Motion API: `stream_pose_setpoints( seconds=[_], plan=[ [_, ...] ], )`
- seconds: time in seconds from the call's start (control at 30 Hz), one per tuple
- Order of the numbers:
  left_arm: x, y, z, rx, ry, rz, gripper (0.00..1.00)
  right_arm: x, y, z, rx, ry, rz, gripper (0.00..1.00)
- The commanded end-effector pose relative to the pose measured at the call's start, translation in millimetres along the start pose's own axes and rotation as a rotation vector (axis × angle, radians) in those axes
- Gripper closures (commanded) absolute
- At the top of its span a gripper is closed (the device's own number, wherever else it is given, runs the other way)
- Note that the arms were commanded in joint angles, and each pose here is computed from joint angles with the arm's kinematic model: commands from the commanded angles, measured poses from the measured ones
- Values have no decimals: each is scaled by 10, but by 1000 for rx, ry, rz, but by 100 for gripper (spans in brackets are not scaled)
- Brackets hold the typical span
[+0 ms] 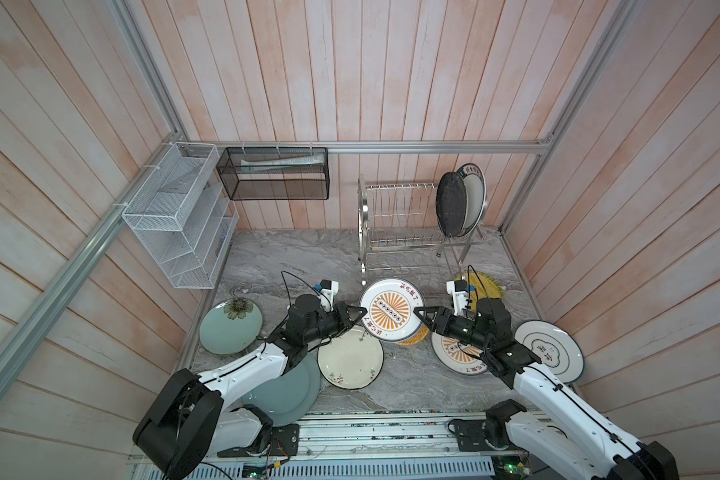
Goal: Load the plates into the dish rack
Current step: 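Tilt the sunburst plate upright with the left gripper while the right gripper reaches toward it, then grasp the sunburst plate's top edge with the right gripper and open the left gripper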
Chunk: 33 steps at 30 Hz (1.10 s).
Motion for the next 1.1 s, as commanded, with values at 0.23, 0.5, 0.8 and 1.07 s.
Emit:
stream_pose_setpoints(
  seconds=[0.23,0.5,0.8,1.07],
  plan=[
    [-220,99,53,-36,-67,48,100,35,-29,12,-22,23,33,78],
    [-167,87,80,-36,-52,55,100,8,-53,-11,-42,21,98,89],
    [-125,71,117,-26,-37,81,100,-3,-60,-42,-64,22,144,99],
    [-79,66,87,-36,-11,95,58,17,3,-98,-92,-14,114,100]
  ],
)
Point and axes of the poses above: each gripper's point midway between its finger pads, its own z axis out along the fingers, its own x axis along the line the jaws close on, y = z × x, the point moved 4 cm from there along -z, back along the fingers, and after that the axes turned 2 degrees about -z, right-handed, at the moved point
